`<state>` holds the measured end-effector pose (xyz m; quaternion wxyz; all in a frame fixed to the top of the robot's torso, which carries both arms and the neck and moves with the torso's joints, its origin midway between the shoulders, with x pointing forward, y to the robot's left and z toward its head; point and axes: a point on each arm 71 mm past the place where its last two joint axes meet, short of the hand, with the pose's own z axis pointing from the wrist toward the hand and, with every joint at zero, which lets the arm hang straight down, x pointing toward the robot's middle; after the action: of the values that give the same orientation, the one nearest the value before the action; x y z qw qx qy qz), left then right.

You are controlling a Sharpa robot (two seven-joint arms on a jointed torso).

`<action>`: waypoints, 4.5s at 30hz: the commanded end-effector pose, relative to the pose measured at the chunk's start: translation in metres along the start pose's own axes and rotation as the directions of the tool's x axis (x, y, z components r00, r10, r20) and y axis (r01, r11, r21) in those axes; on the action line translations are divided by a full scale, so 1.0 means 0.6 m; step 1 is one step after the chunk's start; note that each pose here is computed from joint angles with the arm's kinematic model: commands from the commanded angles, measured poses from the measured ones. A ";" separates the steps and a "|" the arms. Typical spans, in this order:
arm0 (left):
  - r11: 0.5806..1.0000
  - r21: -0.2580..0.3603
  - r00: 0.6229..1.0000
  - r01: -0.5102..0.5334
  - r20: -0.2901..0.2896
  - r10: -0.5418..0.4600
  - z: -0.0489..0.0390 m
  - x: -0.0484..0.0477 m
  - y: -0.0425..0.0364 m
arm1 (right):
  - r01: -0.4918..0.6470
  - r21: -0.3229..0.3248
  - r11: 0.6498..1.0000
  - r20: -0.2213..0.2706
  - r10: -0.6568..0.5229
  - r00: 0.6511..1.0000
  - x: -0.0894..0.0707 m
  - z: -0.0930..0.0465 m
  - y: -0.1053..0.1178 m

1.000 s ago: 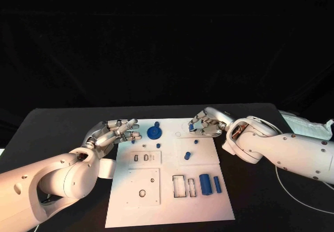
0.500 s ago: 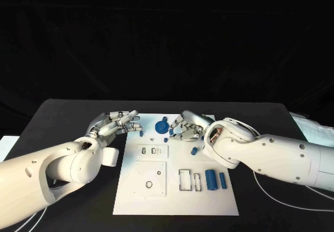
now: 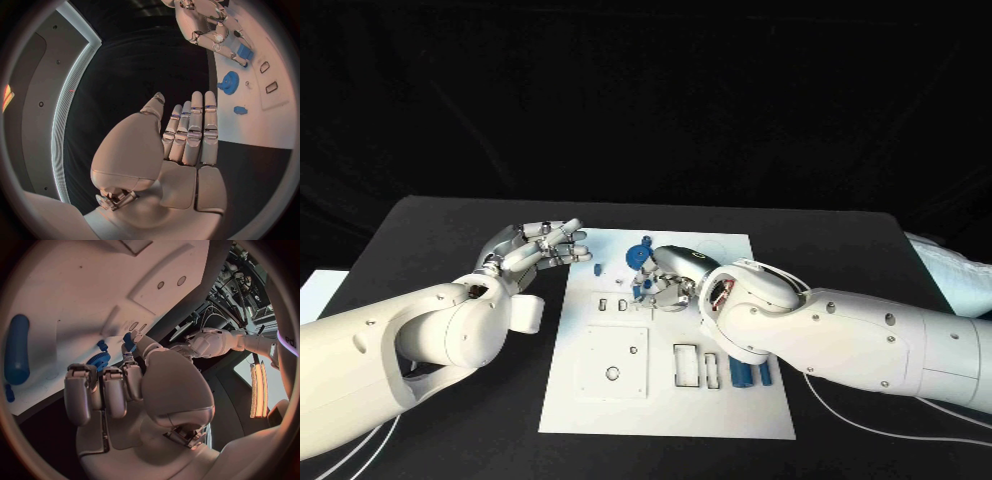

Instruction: Assemble the parts on the task board

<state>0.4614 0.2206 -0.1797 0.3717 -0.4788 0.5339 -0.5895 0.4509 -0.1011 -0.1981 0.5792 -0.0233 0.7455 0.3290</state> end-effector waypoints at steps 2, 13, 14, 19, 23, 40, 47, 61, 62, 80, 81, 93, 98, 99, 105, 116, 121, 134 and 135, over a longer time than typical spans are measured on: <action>1.000 0.012 1.000 0.020 -0.022 -0.019 -0.001 0.006 -0.003 | 0.048 0.006 0.999 -0.021 -0.048 0.999 0.008 0.001 0.005; 1.000 0.010 0.999 0.025 -0.035 -0.025 -0.002 0.013 -0.003 | 0.069 0.011 0.998 -0.039 -0.068 0.997 0.018 0.004 0.007; 1.000 0.010 0.999 0.026 -0.036 -0.025 -0.002 0.013 -0.003 | 0.070 0.011 0.997 -0.041 -0.070 0.997 0.018 0.004 0.007; 1.000 0.010 0.999 0.026 -0.037 -0.026 -0.002 0.013 -0.003 | 0.078 0.014 0.997 -0.048 -0.077 0.996 0.022 0.005 0.006; 1.000 0.009 0.999 0.026 -0.038 -0.026 -0.002 0.014 -0.003 | 0.082 0.016 0.996 -0.053 -0.082 0.995 0.025 0.006 0.004; 1.000 0.008 0.999 0.026 -0.036 -0.026 -0.001 0.013 -0.003 | 0.093 0.005 0.996 -0.090 -0.092 0.992 0.041 0.002 0.004; 1.000 0.007 0.999 0.025 -0.035 -0.025 -0.001 0.012 -0.002 | 0.099 0.006 0.995 -0.093 -0.098 0.991 0.041 0.001 0.004; 1.000 0.006 0.999 0.026 -0.035 -0.025 -0.002 0.012 -0.002 | 0.081 0.004 0.997 -0.015 -0.081 0.997 0.032 0.001 0.006; 1.000 0.006 0.999 0.026 -0.035 -0.025 -0.002 0.012 -0.002 | 0.077 -0.001 0.997 -0.007 -0.077 0.997 0.031 0.001 0.007; 0.998 -0.034 0.996 -0.047 -0.074 0.045 0.002 0.011 0.004 | -0.030 -0.192 0.981 0.166 0.063 0.984 -0.021 -0.050 0.033; 0.996 -0.049 0.993 -0.077 -0.091 0.072 0.002 0.012 0.006 | -0.046 -0.213 0.976 0.162 0.082 0.983 -0.031 -0.056 0.032; 0.632 -0.272 0.677 -0.726 -0.444 0.587 0.018 0.048 0.017 | -0.291 -0.123 0.949 0.208 0.311 0.927 -0.178 -0.103 -0.064; 0.440 -0.287 0.525 -0.851 -0.487 0.698 0.038 0.052 0.006 | -0.353 -0.065 0.933 0.253 0.357 0.899 -0.205 -0.116 -0.098; 0.405 -0.289 0.498 -0.867 -0.492 0.715 0.043 0.053 0.004 | -0.360 -0.057 0.931 0.257 0.362 0.896 -0.208 -0.117 -0.103; 0.285 -0.287 0.397 -0.915 -0.508 0.764 0.063 0.067 -0.002 | -0.369 -0.030 0.929 0.259 0.363 0.895 -0.213 -0.119 -0.114; 0.202 -0.295 0.338 -0.934 -0.541 0.770 0.091 0.100 0.002 | -0.360 -0.006 0.933 0.251 0.350 0.903 -0.212 -0.116 -0.119; 0.177 -0.293 0.319 -0.940 -0.564 0.762 0.099 0.110 0.007 | -0.358 0.000 0.934 0.246 0.347 0.905 -0.211 -0.114 -0.121; 0.116 -0.274 0.269 -0.955 -0.628 0.730 0.109 0.126 0.020 | -0.357 0.010 0.934 0.234 0.345 0.909 -0.209 -0.110 -0.122; 0.114 -0.273 0.267 -0.955 -0.630 0.729 0.109 0.127 0.021 | -0.357 0.011 0.934 0.233 0.345 0.909 -0.209 -0.110 -0.122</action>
<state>0.5045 0.1264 -0.1790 0.3776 -0.0678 0.9104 -0.1551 0.4665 -0.2377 -0.1132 0.5990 0.1687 0.6675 0.4088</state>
